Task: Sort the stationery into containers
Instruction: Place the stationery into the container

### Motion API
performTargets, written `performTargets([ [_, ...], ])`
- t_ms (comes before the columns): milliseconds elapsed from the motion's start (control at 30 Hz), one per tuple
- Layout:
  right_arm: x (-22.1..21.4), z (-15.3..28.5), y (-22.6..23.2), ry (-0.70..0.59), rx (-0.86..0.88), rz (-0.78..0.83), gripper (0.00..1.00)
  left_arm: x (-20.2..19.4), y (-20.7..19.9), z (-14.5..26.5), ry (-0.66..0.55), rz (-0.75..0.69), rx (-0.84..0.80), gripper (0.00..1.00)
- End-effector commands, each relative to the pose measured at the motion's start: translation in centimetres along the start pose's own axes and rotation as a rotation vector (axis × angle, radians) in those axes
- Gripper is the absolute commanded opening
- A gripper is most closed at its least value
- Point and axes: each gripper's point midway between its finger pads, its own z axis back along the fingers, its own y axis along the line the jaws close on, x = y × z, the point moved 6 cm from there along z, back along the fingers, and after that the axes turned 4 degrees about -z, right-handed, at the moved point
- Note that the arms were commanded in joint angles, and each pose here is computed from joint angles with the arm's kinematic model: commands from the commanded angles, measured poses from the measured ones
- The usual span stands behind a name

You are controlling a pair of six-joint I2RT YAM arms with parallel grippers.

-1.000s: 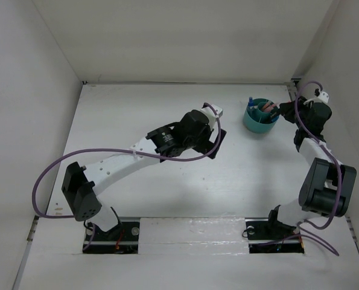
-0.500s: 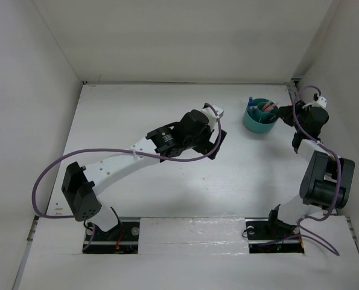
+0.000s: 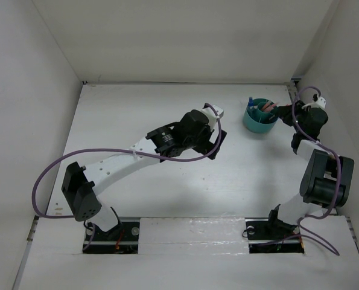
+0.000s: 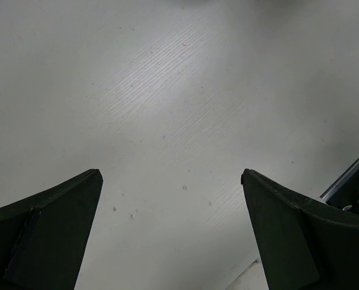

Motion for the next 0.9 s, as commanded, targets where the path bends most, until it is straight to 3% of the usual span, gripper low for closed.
performTargets([
  [0,0.8,-0.2,0.3,-0.042,0.047,0.02,0.33,1.2,-0.2,1.2,-0.051,-0.006,-0.02,1.0],
  [200,0.7,-0.2,0.4,-0.037,0.055,0.03,0.54,1.1,0.2,0.9,-0.047,-0.015,0.012,1.0],
  [433,2.0,0.5,1.7,-0.067,0.088,0.038,0.57,2.1,0.3,1.4,-0.073,-0.002,0.028,1.0],
  [533,3.5,1.7,3.2,-0.103,0.101,0.044,0.63,3.4,0.5,1.7,-0.092,0.021,0.061,1.0],
  [600,5.2,2.6,4.6,-0.116,0.093,0.046,0.75,5.3,0.9,2.0,-0.13,0.053,0.123,1.0],
  [633,5.7,2.8,5.1,-0.107,0.087,0.042,0.9,5.7,0.9,1.4,-0.122,0.052,0.142,1.0],
  [667,7.1,2.8,6.9,-0.115,0.115,0.061,1.0,6.2,1.7,1.3,-0.116,0.077,0.172,1.0],
  [700,6.8,3.3,7.3,-0.055,0.078,0.062,1.0,7.1,2.3,1.3,-0.127,0.108,0.196,1.0],
  [867,8.9,4.6,13.5,0.001,-0.02,0.116,1.0,13.3,10.5,1.2,-0.261,0.429,0.276,1.0],
])
